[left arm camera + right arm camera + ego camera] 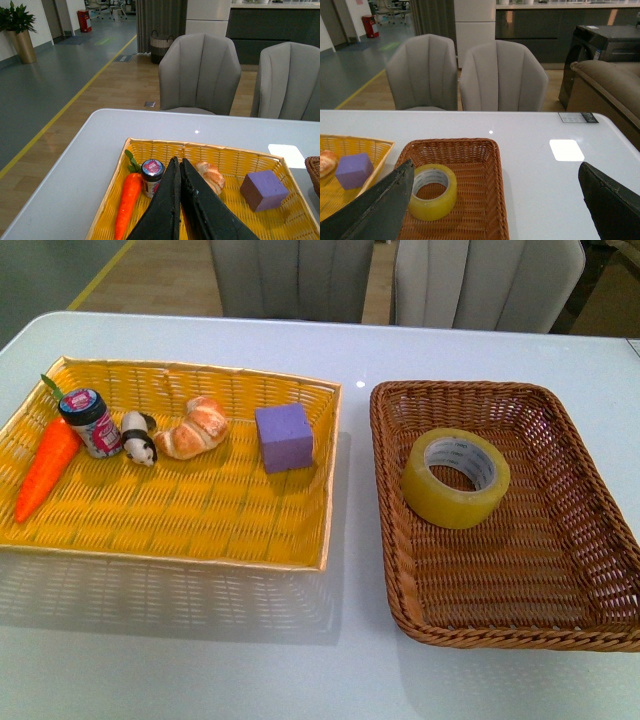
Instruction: Move tape to another basket
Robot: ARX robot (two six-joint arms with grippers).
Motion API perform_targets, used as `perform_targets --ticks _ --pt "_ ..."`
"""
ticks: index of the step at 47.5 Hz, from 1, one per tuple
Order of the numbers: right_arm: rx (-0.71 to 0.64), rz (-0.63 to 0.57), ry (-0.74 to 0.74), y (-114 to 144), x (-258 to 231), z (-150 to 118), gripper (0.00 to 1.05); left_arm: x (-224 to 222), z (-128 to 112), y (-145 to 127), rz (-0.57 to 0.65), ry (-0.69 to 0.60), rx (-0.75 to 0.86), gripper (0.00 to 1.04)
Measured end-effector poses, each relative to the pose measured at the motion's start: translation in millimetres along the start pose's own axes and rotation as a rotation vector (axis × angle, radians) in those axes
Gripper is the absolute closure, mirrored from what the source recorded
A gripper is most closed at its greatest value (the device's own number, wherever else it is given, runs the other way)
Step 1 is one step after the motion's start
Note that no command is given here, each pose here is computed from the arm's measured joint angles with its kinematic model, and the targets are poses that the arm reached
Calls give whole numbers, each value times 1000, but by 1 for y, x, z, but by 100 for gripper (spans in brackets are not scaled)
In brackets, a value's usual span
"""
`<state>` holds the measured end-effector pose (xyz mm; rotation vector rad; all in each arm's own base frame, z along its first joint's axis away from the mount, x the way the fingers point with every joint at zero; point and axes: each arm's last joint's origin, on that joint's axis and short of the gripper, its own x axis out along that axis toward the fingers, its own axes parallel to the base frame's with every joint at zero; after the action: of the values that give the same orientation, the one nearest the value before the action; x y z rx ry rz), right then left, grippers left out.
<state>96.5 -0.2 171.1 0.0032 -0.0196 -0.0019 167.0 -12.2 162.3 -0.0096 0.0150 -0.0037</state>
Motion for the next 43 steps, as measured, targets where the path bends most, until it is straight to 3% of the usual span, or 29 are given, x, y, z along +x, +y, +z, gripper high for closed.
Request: perform_targets --ticks 8,43 --pt "0 0 0 0 0 0 9 -12 1 12 6 -4 0 103" --pt "0 0 0 0 0 0 9 -45 8 12 0 -29 -1 103"
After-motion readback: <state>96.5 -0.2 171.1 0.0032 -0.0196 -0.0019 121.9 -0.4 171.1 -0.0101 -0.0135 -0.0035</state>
